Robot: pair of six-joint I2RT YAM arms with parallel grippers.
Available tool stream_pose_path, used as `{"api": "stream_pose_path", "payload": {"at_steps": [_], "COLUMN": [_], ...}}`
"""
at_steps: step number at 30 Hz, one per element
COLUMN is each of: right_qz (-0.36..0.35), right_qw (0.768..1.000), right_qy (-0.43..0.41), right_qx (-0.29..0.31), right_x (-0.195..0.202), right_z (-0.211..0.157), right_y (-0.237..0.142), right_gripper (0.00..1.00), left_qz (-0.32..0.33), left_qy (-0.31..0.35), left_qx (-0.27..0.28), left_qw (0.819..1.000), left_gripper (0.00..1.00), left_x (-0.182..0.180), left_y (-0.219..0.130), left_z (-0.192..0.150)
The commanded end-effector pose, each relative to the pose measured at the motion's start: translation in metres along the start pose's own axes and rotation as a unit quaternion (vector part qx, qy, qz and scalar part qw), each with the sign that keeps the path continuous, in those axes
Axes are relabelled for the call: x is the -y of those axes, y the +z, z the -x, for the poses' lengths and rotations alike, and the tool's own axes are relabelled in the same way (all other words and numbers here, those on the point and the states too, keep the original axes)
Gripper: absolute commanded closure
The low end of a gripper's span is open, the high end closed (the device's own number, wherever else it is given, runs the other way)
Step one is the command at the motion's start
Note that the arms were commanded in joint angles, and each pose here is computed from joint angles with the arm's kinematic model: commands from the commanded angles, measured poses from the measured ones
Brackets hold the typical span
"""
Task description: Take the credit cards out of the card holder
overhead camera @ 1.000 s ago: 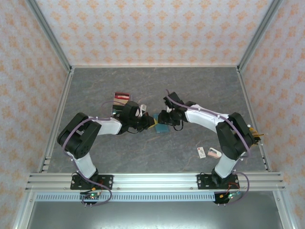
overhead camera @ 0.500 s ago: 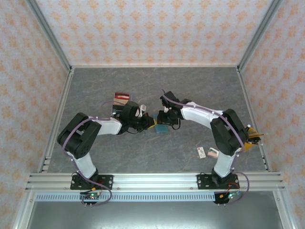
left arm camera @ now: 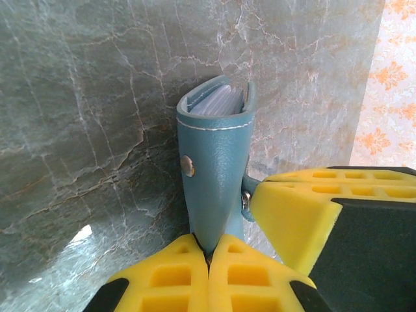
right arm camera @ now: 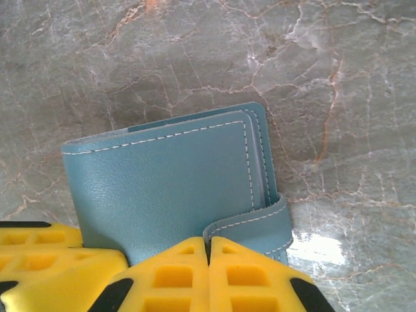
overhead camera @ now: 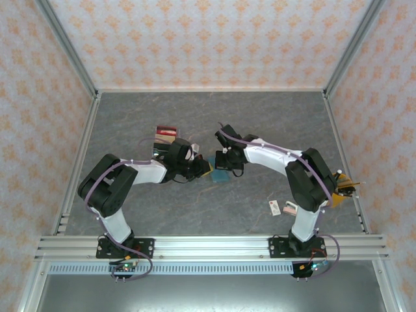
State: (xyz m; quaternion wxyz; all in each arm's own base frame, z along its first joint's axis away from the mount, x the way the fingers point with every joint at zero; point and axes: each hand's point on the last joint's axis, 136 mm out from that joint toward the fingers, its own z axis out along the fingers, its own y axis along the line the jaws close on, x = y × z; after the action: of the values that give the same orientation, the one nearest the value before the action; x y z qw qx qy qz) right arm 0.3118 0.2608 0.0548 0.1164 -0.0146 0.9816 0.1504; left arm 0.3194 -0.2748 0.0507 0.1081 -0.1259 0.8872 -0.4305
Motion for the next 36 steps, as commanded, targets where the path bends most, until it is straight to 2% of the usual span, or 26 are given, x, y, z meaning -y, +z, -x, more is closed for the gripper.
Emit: {"api": "stream_pose_path", "payload": {"at_steps": [1,9,13,16,17,19,21,24,31,34,36], "right_qz": [-0.104,-0.140,-0.100,-0.054,-0.043,-0.029,-0.022,-0.010,0.017,0.021,0.021], "right_qw": [0.994,0.988,0.993,0.998,0.998,0.999,0.999,1.000,1.000,0.999,0.999], "right_qy": [0.029,0.052,0.039,0.027,0.026,0.024,0.021,0.020,0.022,0.023,0.023], "right_qx": [0.035,0.044,0.040,0.031,0.028,0.022,0.017,0.007,-0.013,-0.018,-0.018], "right_x": [0.047,0.065,0.051,0.034,0.031,0.026,0.023,0.018,0.009,0.009,0.010], "right_z": [0.006,0.006,0.008,0.008,0.007,0.008,0.008,0.009,0.003,0.000,-0.001], "right_y": [-0.013,-0.016,-0.014,-0.011,-0.009,-0.007,-0.004,0.002,0.011,0.012,0.011], "right_gripper": [1.00,1.00,0.99,0.82,0.78,0.73,0.71,0.70,0.72,0.76,0.80], "left_qz": [0.030,0.049,0.053,0.081,0.093,0.109,0.121,0.140,0.185,0.197,0.196], "left_qy": [0.006,-0.009,-0.015,-0.007,-0.004,-0.003,-0.002,-0.002,0.003,0.004,0.003], "left_qx": [0.010,0.014,0.029,0.039,0.039,0.039,0.046,0.060,0.101,0.111,0.113], "left_qw": [0.999,0.999,0.998,0.996,0.995,0.993,0.992,0.988,0.978,0.974,0.974], "left_gripper": [1.00,1.00,1.00,0.72,0.58,0.39,0.29,0.20,0.10,0.00,0.00], "left_x": [-0.003,-0.014,-0.008,-0.004,-0.004,-0.006,-0.008,-0.011,-0.020,-0.022,-0.022], "left_y": [-0.007,-0.007,-0.016,-0.030,-0.034,-0.039,-0.044,-0.051,-0.072,-0.077,-0.078], "left_z": [0.003,0.002,0.006,0.010,0.010,0.009,0.011,0.013,0.022,0.024,0.025]}}
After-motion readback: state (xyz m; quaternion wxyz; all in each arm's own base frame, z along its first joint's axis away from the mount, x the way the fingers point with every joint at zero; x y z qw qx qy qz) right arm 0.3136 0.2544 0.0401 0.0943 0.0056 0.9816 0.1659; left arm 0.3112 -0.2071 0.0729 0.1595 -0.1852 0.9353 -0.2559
